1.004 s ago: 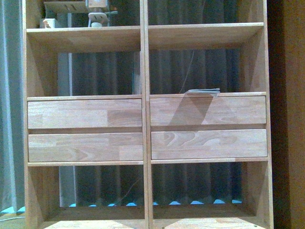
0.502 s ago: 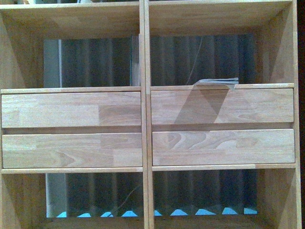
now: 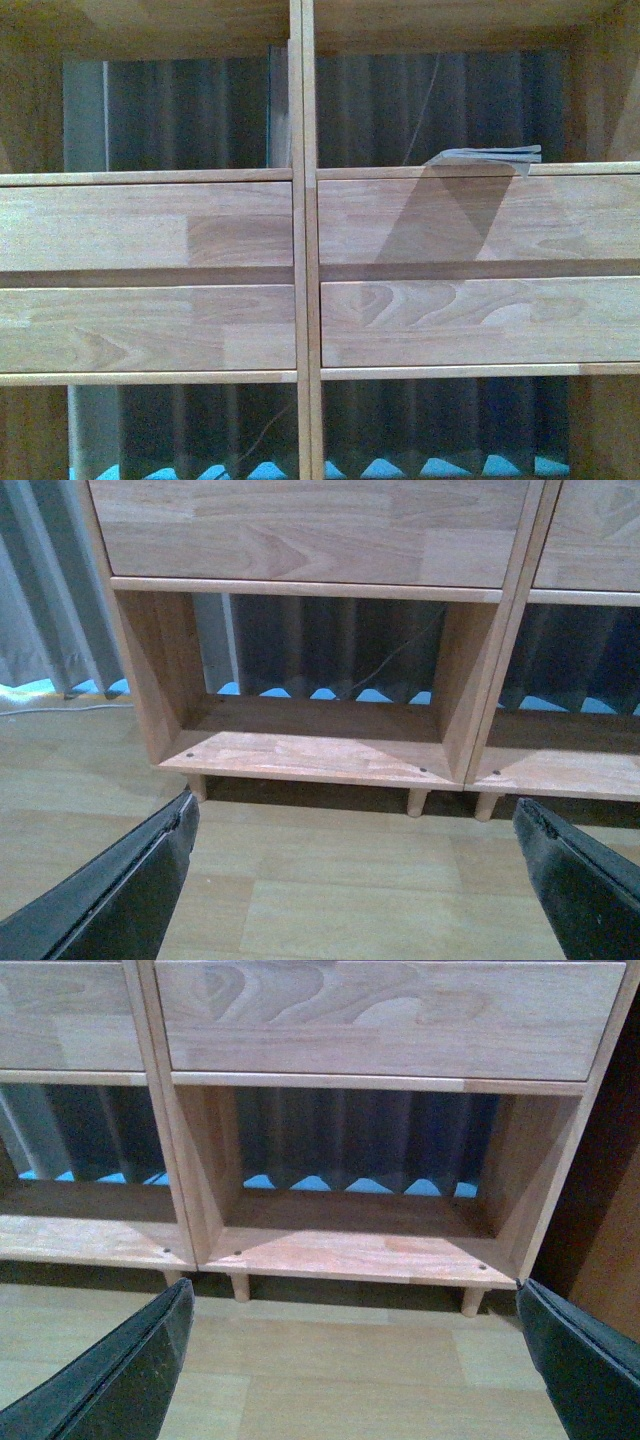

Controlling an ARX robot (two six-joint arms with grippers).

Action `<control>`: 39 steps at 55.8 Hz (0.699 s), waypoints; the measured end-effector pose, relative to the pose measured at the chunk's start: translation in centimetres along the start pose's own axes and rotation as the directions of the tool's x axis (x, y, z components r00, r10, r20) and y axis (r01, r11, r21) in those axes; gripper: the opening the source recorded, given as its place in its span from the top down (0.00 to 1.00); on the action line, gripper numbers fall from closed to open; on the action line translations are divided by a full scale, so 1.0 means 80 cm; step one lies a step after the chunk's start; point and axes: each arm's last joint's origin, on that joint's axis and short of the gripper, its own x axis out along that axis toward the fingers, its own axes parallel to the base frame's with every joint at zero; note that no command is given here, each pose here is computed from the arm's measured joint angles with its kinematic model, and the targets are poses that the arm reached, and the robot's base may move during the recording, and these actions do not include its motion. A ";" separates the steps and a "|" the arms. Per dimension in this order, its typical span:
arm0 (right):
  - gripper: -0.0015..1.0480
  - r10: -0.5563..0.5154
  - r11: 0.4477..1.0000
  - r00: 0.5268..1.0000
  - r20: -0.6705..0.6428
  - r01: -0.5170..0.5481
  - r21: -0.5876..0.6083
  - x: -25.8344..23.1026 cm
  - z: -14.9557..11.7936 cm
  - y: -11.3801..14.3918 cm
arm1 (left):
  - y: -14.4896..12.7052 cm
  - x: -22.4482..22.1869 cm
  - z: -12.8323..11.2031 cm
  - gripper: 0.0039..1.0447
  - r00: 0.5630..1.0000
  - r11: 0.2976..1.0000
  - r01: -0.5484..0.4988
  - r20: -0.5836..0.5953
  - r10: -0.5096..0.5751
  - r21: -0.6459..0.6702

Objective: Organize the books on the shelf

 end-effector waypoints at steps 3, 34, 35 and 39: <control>0.07 0.000 1.000 1.000 0.000 0.000 0.000 0.000 0.000 0.000 | 0.000 0.000 0.000 0.07 1.000 1.000 0.000 0.000 0.000 0.000; 0.07 0.000 1.000 1.000 0.000 0.000 0.000 0.000 0.000 0.000 | 0.000 0.000 0.000 0.07 1.000 1.000 0.000 -0.002 0.000 0.000; 0.07 -0.001 1.000 1.000 0.000 0.001 0.000 0.000 0.000 0.000 | 0.000 0.000 0.000 0.07 1.000 1.000 0.000 -0.002 0.000 0.000; 0.07 -0.001 1.000 1.000 0.000 0.001 0.000 0.000 0.000 0.000 | 0.000 0.000 0.000 0.07 1.000 1.000 0.000 -0.002 0.000 0.000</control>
